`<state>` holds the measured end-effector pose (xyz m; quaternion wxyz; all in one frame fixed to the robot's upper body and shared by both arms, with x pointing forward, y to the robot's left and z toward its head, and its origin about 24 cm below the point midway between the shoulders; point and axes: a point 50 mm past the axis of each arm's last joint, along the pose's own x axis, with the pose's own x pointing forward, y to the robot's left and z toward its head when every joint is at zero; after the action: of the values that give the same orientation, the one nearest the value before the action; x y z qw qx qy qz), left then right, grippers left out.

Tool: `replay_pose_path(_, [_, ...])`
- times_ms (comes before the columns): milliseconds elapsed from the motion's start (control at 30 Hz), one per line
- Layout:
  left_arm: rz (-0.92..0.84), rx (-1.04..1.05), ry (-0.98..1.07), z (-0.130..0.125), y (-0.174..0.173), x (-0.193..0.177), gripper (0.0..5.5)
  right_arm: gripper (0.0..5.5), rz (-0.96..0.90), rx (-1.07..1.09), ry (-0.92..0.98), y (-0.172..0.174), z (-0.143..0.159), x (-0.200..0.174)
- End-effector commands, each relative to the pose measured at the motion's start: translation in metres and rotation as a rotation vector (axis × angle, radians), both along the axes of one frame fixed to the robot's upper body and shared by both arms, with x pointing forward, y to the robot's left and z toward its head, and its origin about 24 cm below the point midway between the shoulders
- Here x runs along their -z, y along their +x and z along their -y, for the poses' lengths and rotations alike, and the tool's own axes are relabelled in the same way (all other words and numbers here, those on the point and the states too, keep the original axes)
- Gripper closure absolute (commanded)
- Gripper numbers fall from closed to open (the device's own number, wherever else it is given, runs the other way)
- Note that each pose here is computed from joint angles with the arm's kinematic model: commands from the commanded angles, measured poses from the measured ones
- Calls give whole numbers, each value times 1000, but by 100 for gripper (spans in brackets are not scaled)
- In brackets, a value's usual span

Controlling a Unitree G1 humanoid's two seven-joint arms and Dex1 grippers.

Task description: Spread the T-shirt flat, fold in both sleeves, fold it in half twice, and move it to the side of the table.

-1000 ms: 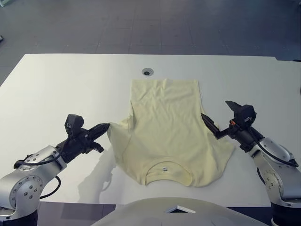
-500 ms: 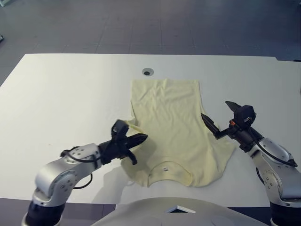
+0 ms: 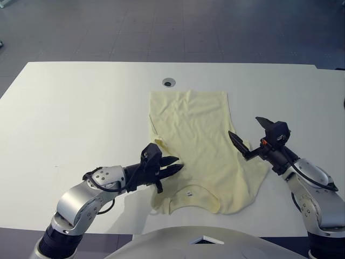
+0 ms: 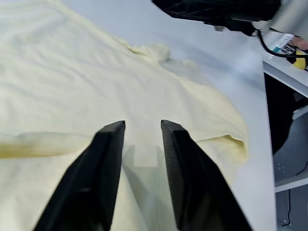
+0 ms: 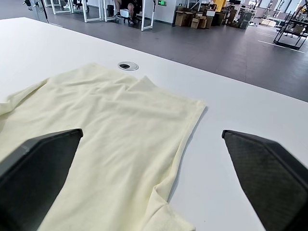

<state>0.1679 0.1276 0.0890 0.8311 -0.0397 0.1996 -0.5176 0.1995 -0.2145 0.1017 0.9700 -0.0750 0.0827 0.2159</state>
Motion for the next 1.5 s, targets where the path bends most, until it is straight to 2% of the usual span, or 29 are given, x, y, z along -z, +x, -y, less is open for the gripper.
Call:
replay_pose_path(33, [33,27,-99,-3,-4,-20,335,10,-2,-5,-6,0,-1,1])
replay_pose_path(100, [52,7,-138,-5,-2,-29,298,10,-1,-7,-8,0,-1,0])
replay_pose_path(233, [189,-175,-82,-37,20,-43,237,10,2,2,-27,-1,4,-4])
replay_pose_path(367, [355,-238,186,-60,27,-26,177,10,-36,61,-21,-13,12,-11])
replay_pose_path(567, [361,-103,278,-55,9,6,79,10,-116,119,-99,-30,28,-13])
replay_pose_path(733, [311,4,257,-46,-10,20,10,82,-280,200,-54,-45,39,-2])
replay_pose_path(900, [299,15,275,-48,-18,24,10,157,-451,279,-46,-56,51,6])
replay_pose_path(1100, [220,27,389,-60,-30,42,10,275,-595,282,-91,-58,54,21])
replay_pose_path(1500, [159,68,396,-57,-46,53,10,453,-672,235,-133,-52,50,35])
